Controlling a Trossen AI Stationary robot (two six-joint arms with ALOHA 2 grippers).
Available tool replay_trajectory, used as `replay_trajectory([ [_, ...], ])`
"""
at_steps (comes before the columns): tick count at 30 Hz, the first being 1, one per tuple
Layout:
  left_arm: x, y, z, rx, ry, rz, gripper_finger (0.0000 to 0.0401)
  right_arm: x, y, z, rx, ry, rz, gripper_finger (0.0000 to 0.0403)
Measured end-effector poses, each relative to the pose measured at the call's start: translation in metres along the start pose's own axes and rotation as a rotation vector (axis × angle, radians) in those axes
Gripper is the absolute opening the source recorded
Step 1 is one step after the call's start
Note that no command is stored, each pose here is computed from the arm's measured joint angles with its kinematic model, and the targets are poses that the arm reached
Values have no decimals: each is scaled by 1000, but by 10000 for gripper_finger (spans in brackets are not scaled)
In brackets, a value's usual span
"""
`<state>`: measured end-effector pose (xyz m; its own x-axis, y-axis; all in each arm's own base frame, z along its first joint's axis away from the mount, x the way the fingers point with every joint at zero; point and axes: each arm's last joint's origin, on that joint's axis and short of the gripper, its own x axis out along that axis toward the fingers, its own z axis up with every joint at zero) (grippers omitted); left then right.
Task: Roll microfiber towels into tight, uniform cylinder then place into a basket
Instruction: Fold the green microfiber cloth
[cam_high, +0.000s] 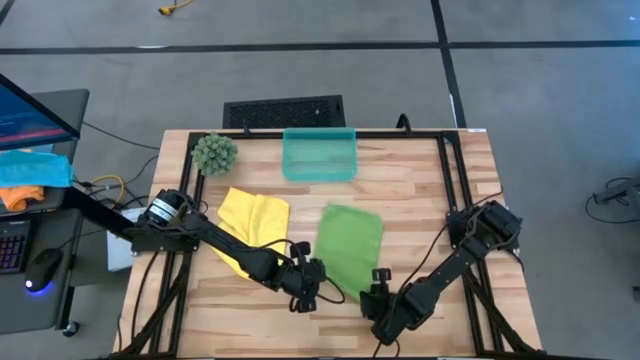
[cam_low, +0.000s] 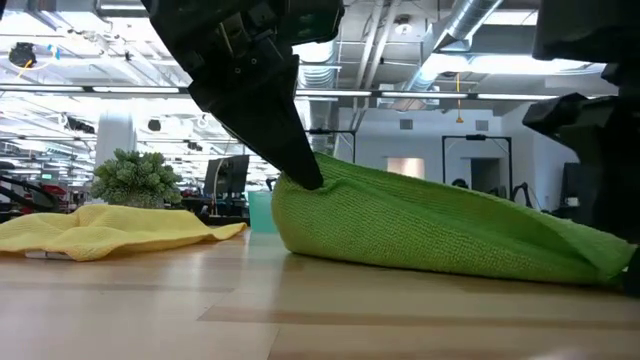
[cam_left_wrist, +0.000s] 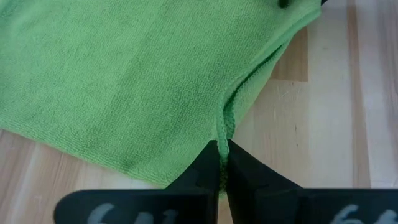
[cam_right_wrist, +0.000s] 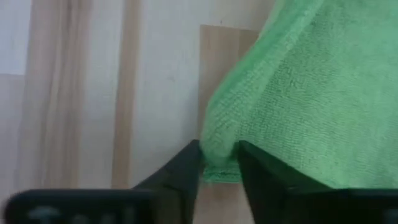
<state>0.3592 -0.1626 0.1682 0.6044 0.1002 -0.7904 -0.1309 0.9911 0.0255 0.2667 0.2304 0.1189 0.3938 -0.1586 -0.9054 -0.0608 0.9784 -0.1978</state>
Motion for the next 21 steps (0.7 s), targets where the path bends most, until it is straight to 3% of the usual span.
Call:
replay_trajectory([
  [6,0,0,0,2,5,1,2,2,-2,-1,-4,6,-17,16],
  [21,-5,-6,-5,34,65,-31,2,-24,8,2,-16,-14,-9,11],
])
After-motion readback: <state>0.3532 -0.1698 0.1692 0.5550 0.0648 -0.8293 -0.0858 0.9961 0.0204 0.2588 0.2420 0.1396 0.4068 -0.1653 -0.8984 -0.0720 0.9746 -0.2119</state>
